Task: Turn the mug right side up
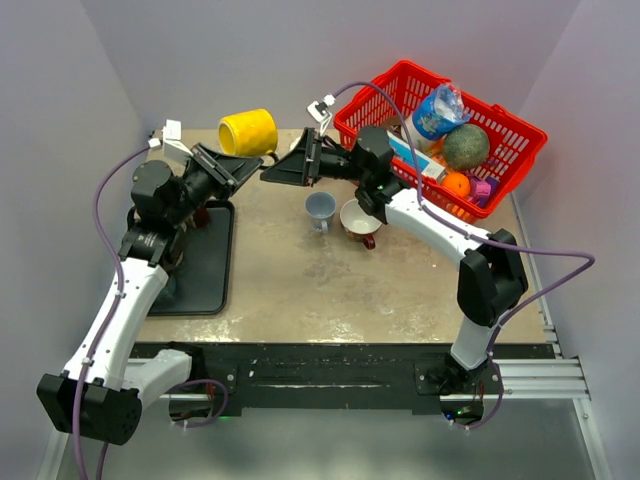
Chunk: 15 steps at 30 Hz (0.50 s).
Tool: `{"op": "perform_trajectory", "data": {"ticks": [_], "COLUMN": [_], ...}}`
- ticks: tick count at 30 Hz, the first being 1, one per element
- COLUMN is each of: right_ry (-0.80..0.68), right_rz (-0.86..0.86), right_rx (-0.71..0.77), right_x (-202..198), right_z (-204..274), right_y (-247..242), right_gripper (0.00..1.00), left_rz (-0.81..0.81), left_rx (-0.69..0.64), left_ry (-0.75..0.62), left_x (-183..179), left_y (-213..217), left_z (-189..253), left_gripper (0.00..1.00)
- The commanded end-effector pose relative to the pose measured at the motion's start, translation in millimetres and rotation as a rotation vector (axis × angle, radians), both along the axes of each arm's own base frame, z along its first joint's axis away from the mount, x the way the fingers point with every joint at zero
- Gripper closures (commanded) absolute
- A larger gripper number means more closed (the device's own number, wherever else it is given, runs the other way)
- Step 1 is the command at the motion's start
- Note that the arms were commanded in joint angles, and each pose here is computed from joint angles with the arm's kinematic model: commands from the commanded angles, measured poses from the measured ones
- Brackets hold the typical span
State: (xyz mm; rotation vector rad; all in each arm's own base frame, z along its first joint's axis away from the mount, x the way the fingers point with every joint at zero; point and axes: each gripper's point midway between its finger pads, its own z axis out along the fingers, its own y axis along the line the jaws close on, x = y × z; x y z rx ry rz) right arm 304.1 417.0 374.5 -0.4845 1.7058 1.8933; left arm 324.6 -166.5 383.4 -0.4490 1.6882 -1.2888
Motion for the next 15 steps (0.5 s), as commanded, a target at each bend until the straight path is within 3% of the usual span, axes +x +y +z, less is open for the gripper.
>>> {"op": "perform_trajectory", "data": {"ticks": [1,7,15], "right_ry": [-0.072,-0.108,-0.081], "right_rz": [0.043,0.065,0.07], "right_rx": [0.134,0.262,0.308], "right_x": [-12,-25,-24], "right_z": [30,57,69], "right_y": [-12,-31,-41], "right_gripper": [0.11,0.15,0.25], "left_rz": [-0.094,-0.188,-0.232], "left_rx": [-0.107,-0.194,-0.182], "left_ry": [-0.254,-0.351,-0.387], "left_x": [-23,-39,-46], "left_y": [-10,-18,-22], "left_z": [66,79,81], "left_gripper": [1.0,1.0,1.0]}}
